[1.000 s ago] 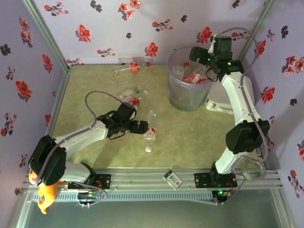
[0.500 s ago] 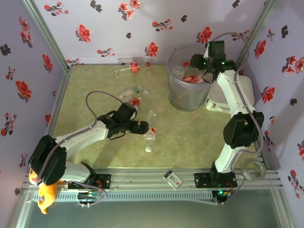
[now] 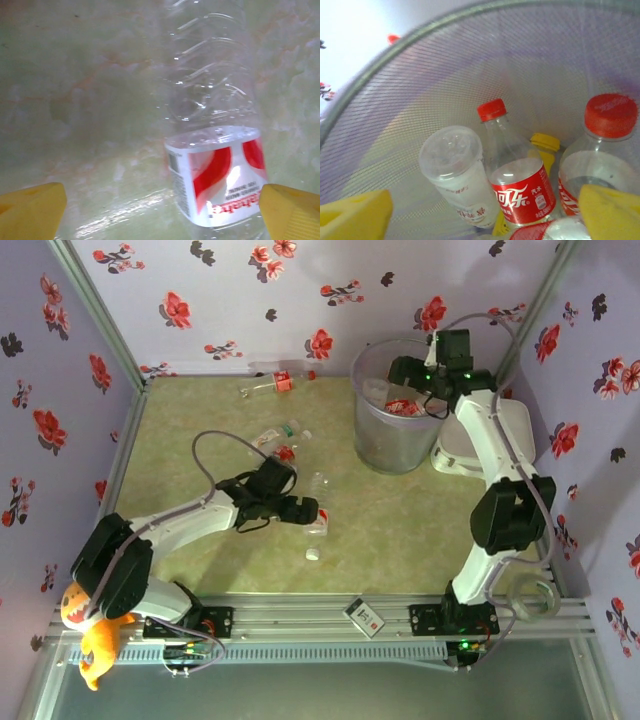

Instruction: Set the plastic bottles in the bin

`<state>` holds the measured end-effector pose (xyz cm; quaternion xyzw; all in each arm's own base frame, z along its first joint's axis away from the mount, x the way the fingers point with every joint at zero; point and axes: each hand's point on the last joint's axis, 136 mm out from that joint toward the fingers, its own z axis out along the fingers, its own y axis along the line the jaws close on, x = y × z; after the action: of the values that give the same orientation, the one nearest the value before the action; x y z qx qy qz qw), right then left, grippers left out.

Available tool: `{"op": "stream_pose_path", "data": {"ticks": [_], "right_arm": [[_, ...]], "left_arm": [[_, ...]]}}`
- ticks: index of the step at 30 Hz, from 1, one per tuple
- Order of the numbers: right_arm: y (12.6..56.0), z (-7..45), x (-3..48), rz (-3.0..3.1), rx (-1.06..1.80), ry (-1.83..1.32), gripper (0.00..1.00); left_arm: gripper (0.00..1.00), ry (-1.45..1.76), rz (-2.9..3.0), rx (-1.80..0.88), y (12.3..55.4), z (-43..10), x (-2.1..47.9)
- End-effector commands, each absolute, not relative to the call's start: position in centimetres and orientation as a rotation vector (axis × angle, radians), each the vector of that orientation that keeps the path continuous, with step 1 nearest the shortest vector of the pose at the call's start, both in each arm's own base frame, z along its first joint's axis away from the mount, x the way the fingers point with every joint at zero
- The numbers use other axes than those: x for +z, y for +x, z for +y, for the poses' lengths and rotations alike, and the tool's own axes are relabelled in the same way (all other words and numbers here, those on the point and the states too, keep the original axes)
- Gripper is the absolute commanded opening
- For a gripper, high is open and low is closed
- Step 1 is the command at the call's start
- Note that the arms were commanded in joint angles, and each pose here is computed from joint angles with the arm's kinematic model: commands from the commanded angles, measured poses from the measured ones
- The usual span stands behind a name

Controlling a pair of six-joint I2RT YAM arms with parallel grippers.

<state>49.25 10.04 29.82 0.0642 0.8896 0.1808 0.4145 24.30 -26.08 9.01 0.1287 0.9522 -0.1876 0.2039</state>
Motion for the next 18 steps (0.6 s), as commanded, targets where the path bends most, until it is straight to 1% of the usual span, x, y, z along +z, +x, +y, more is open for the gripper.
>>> {"op": "stream_pose_path", "data": {"ticks": [1,3,12,18], "right_arm": [[46.5,9.6,36.5,2.088,0.455,0.129,0.99],[45.2,9.4,36.9,2.067,0.458,0.128,0.99],[39.0,8.5,38.6,1.99,0.492,0.142,0.99],[36.2,7.4,37.2,1.99,0.463,0.186,0.99]], "left_arm": [[1.0,0.31,2.664,-0.602,23.8,-27.8,10.0],[1.0,0.324,2.67,-0.586,23.4,-28.4,9.7],[1.0,0.505,2.74,-0.278,22.7,-28.9,6.9],[1.0,0.535,2.781,-0.146,22.3,-28.0,4.9]]}}
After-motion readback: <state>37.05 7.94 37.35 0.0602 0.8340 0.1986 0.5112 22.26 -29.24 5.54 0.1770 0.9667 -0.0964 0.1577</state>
